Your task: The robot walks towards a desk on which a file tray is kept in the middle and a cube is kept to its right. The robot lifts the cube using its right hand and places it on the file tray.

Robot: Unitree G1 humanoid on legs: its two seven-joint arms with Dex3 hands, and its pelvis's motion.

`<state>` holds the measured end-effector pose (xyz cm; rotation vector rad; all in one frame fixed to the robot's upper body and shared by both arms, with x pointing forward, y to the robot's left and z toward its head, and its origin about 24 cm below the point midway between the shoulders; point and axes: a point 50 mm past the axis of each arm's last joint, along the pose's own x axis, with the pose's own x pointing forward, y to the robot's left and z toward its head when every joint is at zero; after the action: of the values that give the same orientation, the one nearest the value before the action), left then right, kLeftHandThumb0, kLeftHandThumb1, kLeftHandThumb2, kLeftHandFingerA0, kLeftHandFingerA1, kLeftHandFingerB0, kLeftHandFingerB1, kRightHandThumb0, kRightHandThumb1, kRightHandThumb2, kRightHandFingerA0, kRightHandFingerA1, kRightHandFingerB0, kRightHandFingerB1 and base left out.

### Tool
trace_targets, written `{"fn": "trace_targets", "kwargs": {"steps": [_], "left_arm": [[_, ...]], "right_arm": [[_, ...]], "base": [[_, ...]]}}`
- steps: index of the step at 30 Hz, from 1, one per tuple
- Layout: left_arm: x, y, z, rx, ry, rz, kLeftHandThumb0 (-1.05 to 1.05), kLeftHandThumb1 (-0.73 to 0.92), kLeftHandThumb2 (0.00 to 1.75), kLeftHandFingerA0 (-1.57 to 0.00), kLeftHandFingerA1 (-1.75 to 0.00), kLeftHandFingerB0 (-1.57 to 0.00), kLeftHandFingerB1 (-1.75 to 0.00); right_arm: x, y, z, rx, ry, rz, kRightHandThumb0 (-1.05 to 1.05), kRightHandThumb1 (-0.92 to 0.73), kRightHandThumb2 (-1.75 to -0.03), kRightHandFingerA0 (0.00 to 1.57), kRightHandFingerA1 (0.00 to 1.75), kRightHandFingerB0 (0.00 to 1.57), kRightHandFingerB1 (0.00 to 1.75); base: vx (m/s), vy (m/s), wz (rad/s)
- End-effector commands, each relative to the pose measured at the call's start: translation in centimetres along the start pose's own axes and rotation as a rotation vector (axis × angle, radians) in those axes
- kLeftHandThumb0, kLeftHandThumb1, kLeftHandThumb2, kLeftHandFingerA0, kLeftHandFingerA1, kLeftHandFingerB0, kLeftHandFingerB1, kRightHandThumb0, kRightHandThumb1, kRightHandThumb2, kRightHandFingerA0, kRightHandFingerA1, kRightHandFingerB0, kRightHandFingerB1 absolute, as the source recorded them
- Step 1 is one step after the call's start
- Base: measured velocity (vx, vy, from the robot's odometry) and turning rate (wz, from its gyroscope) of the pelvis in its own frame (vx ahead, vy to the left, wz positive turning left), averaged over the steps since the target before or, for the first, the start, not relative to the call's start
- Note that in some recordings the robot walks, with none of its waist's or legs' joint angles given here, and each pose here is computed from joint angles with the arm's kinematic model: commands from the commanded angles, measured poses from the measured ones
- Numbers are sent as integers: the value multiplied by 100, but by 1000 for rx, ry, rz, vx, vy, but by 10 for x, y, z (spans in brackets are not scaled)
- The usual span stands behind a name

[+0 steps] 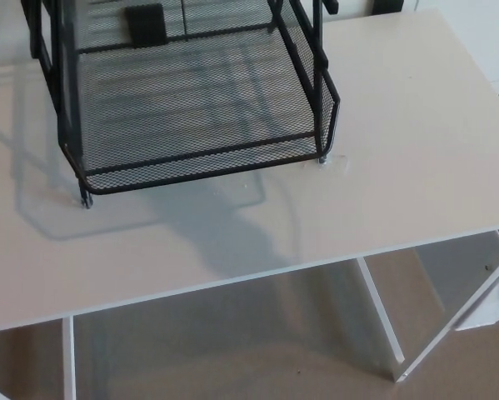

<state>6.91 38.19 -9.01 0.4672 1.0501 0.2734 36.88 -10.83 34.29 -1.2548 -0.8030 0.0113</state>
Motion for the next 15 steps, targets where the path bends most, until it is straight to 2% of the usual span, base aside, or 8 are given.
{"fn": "trace_targets", "kwargs": {"steps": [1,2,3,5,7,12,13,15], "left_arm": [[-1,3,0,19,-22,13,-44,63,105,-52,-71,-30,-57],[-1,3,0,19,-22,13,-44,63,105,-52,-71,-30,-57],[0,-7,4,53,-47,-20,-45,66,107,-54,-73,-33,-59],[1,-11,6,65,-58,-40,-45,66,107,-54,-73,-33,-59],[1,-12,6,66,-59,-38,-45,66,106,-56,-74,-35,-60],[2,-16,7,22,-48,-43,-46,64,106,-55,-74,-30,-58],[3,-13,14,-125,-79,-33,-51,85,65,-46,-67,-37,-52],[3,-10,18,-173,-116,-11,-51,89,66,-47,-70,-42,-57]], "right_arm": [[3,-7,3,-7,-1,-13,-25,-67,-71,81,174,78,130],[3,-7,3,-7,-1,-13,-25,-67,-71,81,174,78,130],[-4,104,41,66,13,435,-40,-46,-85,92,125,79,86],[-18,150,66,81,10,634,-32,-60,-62,78,156,81,81],[-21,156,68,76,17,655,-31,-64,-62,75,159,75,102],[-27,163,67,92,62,647,-30,-65,-62,76,161,76,110],[-28,160,61,67,59,635,-34,-64,-60,74,166,74,105],[-29,158,58,78,72,647,-33,-66,-60,74,165,72,110]], "base": [[0,0,0],[0,0,0],[0,0,0],[0,0,-6],[0,0,0],[0,0,2],[0,0,7],[0,0,20]]}}
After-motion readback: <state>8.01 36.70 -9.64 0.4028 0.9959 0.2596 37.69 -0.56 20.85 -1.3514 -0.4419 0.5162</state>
